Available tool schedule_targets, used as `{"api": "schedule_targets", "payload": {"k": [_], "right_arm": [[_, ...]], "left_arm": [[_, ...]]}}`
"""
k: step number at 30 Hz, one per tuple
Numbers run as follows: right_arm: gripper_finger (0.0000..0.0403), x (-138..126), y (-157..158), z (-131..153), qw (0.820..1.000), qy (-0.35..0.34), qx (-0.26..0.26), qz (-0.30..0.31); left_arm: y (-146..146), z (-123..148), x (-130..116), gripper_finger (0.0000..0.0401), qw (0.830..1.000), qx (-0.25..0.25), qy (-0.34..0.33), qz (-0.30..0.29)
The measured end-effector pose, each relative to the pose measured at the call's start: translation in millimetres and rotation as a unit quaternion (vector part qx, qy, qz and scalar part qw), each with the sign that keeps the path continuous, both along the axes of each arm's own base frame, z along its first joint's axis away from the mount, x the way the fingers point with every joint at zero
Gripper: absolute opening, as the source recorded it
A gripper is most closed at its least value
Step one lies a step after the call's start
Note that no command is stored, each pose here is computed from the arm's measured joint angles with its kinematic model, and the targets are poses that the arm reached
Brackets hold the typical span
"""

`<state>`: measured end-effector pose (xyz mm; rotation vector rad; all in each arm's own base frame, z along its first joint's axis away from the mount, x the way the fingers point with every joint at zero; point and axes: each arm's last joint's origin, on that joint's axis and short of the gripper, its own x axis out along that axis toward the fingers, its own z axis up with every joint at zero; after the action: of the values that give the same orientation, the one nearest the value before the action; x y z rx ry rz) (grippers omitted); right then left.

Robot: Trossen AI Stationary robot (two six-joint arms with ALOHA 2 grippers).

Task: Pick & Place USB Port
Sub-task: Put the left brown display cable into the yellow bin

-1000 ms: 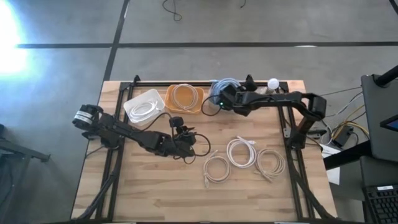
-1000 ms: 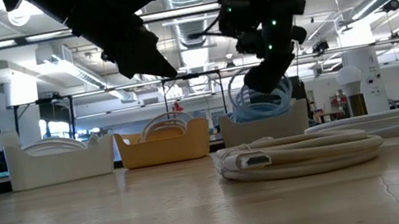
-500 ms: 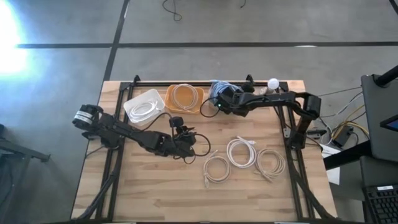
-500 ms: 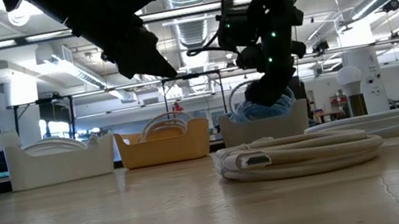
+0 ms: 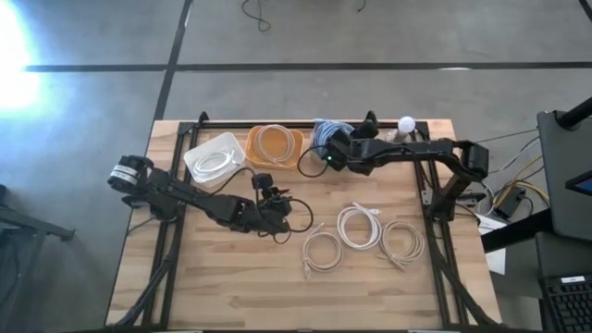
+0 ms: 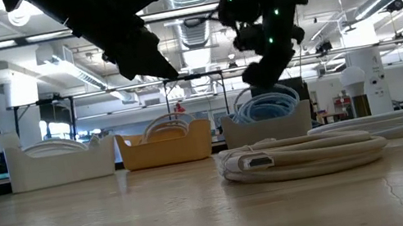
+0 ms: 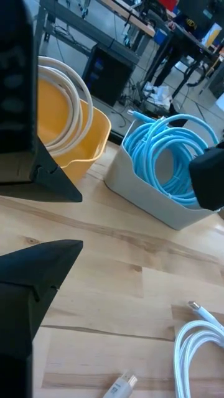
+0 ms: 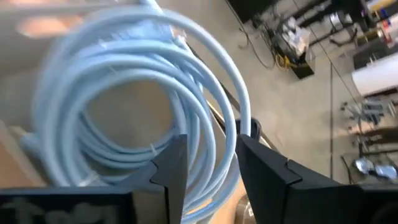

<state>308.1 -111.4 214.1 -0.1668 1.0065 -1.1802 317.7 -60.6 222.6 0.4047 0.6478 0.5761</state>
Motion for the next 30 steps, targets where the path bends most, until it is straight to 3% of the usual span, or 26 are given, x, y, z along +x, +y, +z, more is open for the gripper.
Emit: {"api": "schedule_targets", "payload": {"k": [7,14,18,24,30], "right_arm": [[0.0148,4.2,35.9,26.5,0.997,-0.040,-0.002,0.062],[0.0142,8.5,74.6,37.2,0.980,-0.116,0.093,0.135],[0.0138,15.2,101.3,27.2,0.959,-0.109,0.169,0.198],[0.0137,22.8,145.7,5.7,0.917,-0.070,0.267,0.288],[0.0137,28.6,172.6,-17.4,0.877,-0.045,0.354,0.321]], "left_arm": [[-2.0,12.9,-7.9,0.0122,1.000,-0.006,-0.011,-0.009],[2.4,39.2,-34.9,0.0122,0.999,-0.029,-0.025,0.005],[7.3,48.3,-52.0,0.0122,0.998,-0.045,-0.026,0.019],[12.6,35.8,-79.3,0.0122,0.992,-0.096,-0.062,0.050],[17.7,20.5,-99.0,0.0122,0.984,-0.131,-0.101,0.067]]}}
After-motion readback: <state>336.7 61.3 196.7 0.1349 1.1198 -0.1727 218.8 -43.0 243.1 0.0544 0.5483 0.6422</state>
